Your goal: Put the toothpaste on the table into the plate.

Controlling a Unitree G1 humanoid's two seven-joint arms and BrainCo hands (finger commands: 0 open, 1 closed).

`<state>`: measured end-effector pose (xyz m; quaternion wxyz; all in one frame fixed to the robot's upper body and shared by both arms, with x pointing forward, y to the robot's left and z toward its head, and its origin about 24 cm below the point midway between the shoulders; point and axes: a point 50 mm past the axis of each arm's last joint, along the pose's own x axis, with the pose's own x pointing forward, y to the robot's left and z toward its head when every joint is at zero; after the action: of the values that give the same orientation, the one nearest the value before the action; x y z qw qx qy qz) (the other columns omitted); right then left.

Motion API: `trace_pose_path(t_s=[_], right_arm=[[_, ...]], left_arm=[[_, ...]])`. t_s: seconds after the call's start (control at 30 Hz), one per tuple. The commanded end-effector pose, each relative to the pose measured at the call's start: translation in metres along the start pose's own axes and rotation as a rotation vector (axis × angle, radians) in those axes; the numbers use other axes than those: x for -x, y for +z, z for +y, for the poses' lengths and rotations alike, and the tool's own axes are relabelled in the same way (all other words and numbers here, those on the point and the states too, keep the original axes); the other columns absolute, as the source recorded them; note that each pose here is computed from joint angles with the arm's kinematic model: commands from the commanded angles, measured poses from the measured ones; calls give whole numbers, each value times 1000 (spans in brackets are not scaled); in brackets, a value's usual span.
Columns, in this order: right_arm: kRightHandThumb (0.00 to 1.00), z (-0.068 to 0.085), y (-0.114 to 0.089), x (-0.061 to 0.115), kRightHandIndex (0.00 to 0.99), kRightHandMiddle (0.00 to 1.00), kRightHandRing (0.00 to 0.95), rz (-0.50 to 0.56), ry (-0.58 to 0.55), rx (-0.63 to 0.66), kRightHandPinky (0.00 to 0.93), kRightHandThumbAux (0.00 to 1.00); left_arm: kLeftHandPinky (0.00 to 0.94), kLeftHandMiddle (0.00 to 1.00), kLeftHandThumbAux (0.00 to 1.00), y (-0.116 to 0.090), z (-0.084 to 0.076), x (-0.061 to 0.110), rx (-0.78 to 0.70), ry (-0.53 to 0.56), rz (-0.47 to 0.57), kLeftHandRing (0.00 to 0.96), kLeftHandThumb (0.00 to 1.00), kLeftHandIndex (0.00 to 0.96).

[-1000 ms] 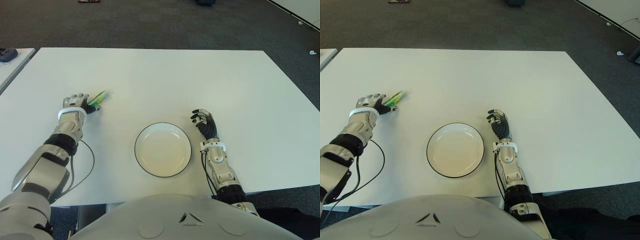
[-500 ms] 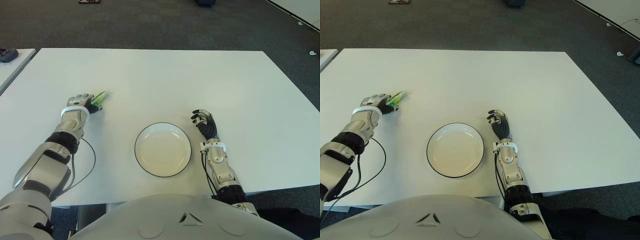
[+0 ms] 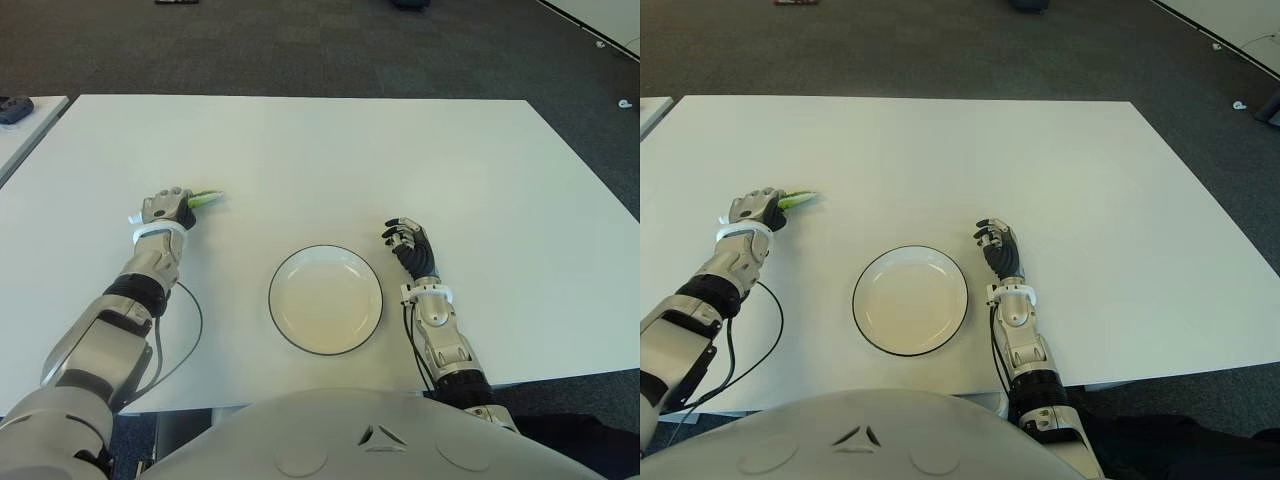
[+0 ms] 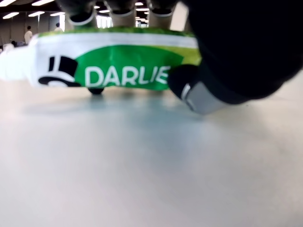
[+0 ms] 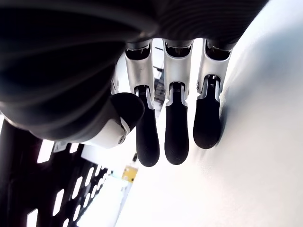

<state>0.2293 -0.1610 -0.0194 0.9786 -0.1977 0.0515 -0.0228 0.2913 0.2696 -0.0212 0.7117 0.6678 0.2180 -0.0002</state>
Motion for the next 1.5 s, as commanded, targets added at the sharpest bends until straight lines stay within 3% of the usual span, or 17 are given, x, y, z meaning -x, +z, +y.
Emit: trace_pose_path(t_s=[0.03, 0.17, 0.43, 1.5], right_arm=[[827, -2, -6, 2, 357, 506, 514, 22, 5, 7, 496, 701], [827, -2, -6, 2, 358, 504, 513, 20, 6, 8, 465, 701], [827, -2, -6, 2, 359, 500, 511, 19, 5, 8, 510, 701], [826, -3, -5, 1, 353, 519, 513, 28, 3, 13, 466, 701]], left_arm=[[825, 814, 703, 6, -22, 9, 47, -70, -19, 801, 715, 443], [831, 833, 705, 7, -22, 10, 55, -65, -23, 818, 715, 443], [828, 843, 706, 8, -21, 10, 64, -68, -23, 829, 716, 442], [859, 861, 706, 9, -17, 11, 119, -56, -21, 853, 720, 443]])
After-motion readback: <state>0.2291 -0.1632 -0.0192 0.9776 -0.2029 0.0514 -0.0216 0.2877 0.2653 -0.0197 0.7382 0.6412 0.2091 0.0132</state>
